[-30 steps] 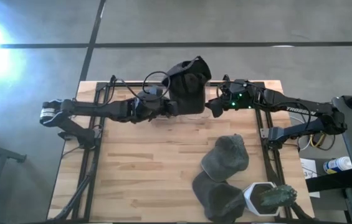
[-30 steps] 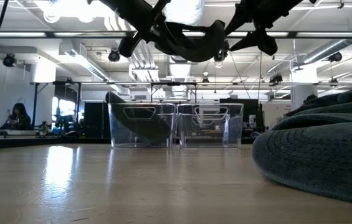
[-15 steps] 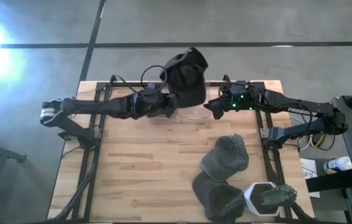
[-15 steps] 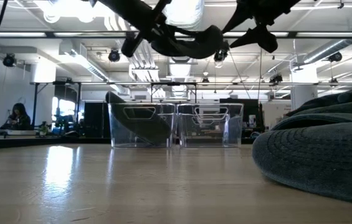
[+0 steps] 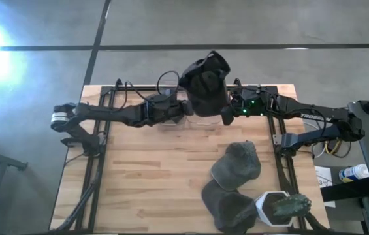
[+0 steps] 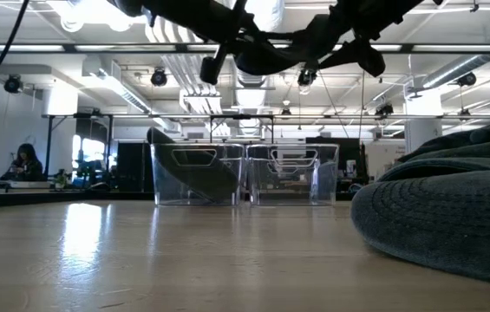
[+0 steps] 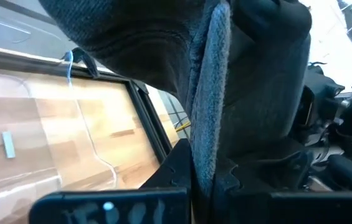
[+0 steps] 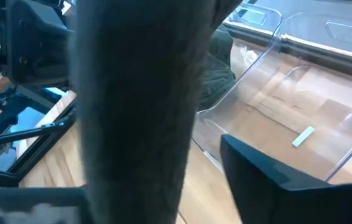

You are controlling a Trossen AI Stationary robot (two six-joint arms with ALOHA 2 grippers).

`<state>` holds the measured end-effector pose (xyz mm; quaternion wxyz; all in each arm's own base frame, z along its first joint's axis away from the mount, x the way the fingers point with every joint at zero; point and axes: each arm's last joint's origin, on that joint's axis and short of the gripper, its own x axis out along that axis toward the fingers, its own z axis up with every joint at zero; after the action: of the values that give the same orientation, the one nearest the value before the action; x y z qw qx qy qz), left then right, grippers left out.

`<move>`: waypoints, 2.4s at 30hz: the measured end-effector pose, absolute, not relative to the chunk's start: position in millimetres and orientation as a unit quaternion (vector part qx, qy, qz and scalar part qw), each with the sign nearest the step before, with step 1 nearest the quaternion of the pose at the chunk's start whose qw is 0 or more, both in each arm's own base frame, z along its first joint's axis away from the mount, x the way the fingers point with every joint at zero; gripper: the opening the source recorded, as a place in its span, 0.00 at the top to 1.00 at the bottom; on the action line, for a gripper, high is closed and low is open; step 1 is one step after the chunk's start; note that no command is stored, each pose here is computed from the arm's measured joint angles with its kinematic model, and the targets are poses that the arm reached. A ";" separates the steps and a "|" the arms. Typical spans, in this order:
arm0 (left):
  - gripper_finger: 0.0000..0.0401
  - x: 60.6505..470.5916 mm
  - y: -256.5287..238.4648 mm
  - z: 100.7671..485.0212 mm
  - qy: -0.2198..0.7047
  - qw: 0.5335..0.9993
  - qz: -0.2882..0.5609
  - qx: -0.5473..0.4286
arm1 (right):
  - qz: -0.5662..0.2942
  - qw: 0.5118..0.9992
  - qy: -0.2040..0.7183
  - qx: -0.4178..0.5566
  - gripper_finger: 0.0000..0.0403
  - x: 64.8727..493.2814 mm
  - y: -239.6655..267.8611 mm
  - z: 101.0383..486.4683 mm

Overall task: Pick & Place hat
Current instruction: Put the top black cap into the right transparent bin

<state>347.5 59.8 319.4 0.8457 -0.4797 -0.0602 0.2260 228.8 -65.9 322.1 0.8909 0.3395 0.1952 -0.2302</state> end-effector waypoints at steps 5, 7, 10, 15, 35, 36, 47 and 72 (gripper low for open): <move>0.95 347.8 60.1 319.9 -0.062 0.847 0.224 -0.478 | -0.234 0.894 0.195 0.328 0.85 228.8 -66.3 322.2; 0.92 347.9 59.6 318.7 -0.053 0.850 0.221 -0.475 | -0.242 0.894 0.194 0.325 0.94 228.5 -66.7 321.9; 0.87 347.2 58.1 312.9 -0.022 0.851 0.232 -0.471 | -0.249 0.892 0.196 0.322 0.95 228.0 -67.4 321.0; 0.75 340.1 57.2 303.3 0.043 0.848 0.267 -0.455 | -0.274 0.884 0.209 0.315 0.96 226.0 -68.2 317.4; 0.63 238.0 -15.9 299.7 0.344 0.809 0.390 -0.273 | -0.413 0.792 0.377 0.245 0.97 255.5 -87.0 305.4; 0.63 236.7 -17.5 299.4 0.347 0.808 0.391 -0.271 | -0.420 0.781 0.397 0.237 0.97 262.5 -91.0 302.9; 0.63 226.4 -27.6 295.3 0.396 0.803 0.383 -0.229 | -0.418 0.645 0.598 0.226 0.97 318.1 -115.7 307.2; 0.63 225.3 -25.8 298.3 0.393 0.821 0.380 -0.163 | -0.422 0.567 0.614 0.352 0.92 355.3 -130.8 281.6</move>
<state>225.3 -25.8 298.3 0.8215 -0.1625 0.3933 0.3796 355.3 -130.8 281.6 0.5670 0.3517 0.6138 -0.4221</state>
